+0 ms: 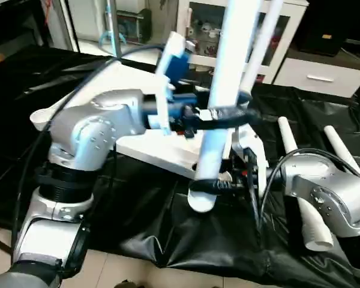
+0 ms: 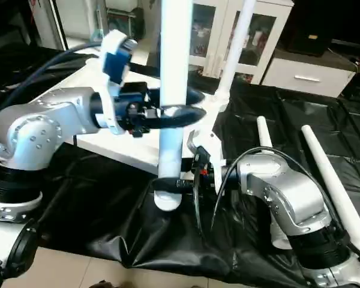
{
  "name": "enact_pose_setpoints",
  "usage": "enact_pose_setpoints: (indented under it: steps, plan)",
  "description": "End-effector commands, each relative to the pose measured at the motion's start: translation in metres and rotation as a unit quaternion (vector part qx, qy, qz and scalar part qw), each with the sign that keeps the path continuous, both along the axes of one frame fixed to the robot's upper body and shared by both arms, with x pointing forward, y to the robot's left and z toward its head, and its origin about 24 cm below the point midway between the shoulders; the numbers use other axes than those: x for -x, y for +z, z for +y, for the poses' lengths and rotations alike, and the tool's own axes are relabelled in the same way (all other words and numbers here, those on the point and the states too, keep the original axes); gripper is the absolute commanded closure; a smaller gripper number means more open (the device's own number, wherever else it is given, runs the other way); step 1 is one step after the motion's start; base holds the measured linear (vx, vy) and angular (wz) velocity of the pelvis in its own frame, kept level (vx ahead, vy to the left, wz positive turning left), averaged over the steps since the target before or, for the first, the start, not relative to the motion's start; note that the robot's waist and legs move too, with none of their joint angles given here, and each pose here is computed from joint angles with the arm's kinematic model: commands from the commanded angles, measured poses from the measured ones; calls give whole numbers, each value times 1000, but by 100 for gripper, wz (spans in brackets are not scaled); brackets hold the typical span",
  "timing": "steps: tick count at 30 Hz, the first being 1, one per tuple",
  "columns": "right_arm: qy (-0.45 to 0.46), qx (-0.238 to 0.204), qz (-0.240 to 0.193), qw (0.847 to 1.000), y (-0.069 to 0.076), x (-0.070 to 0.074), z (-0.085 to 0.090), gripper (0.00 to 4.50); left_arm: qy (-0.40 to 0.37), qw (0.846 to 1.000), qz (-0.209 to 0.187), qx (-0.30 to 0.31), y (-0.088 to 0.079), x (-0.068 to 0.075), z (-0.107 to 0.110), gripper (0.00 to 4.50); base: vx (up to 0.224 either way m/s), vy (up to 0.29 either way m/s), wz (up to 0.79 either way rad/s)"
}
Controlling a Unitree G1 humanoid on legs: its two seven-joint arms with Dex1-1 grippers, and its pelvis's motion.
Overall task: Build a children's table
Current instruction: Pick table leg
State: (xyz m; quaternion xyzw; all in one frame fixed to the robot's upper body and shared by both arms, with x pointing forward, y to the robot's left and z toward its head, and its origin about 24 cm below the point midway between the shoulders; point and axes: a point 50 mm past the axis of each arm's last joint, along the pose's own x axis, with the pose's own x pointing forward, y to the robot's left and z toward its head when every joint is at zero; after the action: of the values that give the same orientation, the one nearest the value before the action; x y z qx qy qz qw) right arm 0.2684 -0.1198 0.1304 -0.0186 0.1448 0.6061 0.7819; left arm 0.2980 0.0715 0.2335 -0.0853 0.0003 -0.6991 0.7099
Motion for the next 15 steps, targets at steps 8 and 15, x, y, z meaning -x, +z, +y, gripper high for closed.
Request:
enact_pose_setpoints:
  steps: [8, 15]
  plan:
    - [-147, -12, -30, 989, 13, -23, -33, 261, 75, 997, 18, -3, -17, -9, 39, 91, 0, 0, 0]
    - [-198, -9, -24, 980, 9, -23, -48, 262, 199, 947, -57, -245, -78, -32, 64, 91, 0, 0, 0]
